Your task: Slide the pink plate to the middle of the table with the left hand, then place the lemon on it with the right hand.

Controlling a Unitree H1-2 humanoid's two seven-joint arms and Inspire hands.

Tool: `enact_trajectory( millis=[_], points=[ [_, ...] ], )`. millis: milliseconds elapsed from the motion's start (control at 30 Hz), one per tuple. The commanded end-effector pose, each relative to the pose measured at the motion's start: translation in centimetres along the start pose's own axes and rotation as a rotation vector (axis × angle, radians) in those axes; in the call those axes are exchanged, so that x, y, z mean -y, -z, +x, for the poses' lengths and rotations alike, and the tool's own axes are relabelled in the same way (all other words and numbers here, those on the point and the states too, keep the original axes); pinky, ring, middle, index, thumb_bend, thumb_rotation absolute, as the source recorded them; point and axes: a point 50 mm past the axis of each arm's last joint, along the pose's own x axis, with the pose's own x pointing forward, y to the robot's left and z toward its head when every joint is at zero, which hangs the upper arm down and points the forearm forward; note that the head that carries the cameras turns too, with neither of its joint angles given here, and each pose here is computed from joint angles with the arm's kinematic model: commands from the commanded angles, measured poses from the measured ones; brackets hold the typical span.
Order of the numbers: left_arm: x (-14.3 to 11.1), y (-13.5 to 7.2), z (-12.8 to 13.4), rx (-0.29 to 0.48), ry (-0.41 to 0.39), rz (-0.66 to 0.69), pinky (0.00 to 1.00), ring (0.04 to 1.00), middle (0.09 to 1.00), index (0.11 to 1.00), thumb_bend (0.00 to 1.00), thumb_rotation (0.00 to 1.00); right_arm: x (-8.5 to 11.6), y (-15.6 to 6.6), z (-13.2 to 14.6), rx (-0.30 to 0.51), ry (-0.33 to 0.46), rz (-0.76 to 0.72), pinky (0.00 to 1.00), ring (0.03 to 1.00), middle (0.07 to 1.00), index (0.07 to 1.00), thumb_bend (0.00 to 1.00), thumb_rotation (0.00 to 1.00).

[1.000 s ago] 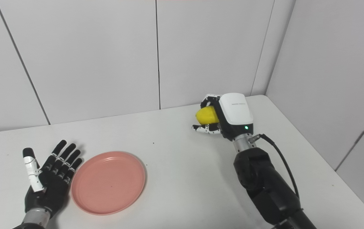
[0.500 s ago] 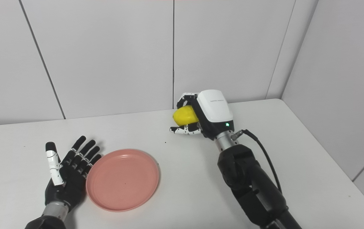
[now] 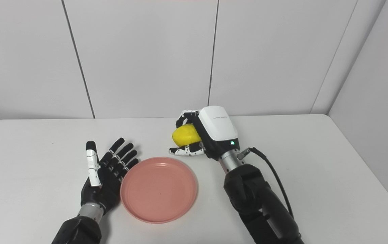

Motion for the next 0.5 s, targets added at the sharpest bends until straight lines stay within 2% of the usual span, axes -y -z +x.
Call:
enact_trajectory(
  millis=[0, 67, 200, 333, 467],
  points=[
    [-1.1, 3.0, -1.0, -0.106, -0.081, 0.000, 0.84, 0.832, 0.798, 0.811, 0.78, 0.95, 1.8, -1.1, 1.7, 0.094, 0.040, -0.017, 0.23, 0.292, 0.377, 0.483, 0.50, 0.16],
    [-1.0, 3.1, -0.9, -0.107, -0.084, 0.002, 0.84, 0.834, 0.798, 0.809, 0.79, 0.96, 1.6, -1.4, 1.8, 0.104, 0.020, -0.003, 0.25, 0.326, 0.409, 0.485, 0.50, 0.17],
    [-0.8, 3.3, -0.9, -0.109, -0.084, 0.002, 0.85, 0.828, 0.791, 0.807, 0.81, 0.95, 1.4, -1.7, 1.9, 0.131, -0.011, 0.009, 0.26, 0.324, 0.397, 0.483, 0.50, 0.16],
    [-0.8, 3.3, -0.8, -0.107, -0.077, -0.001, 0.86, 0.822, 0.791, 0.807, 0.82, 0.93, 0.7, -1.8, 1.7, 0.173, -0.046, -0.002, 0.21, 0.272, 0.351, 0.481, 0.51, 0.16],
    [-0.8, 3.3, -0.8, -0.105, -0.074, 0.006, 0.88, 0.831, 0.801, 0.814, 0.82, 0.94, -0.3, -2.0, 1.3, 0.193, -0.116, -0.043, 0.21, 0.271, 0.353, 0.480, 0.51, 0.16]
  ],
)
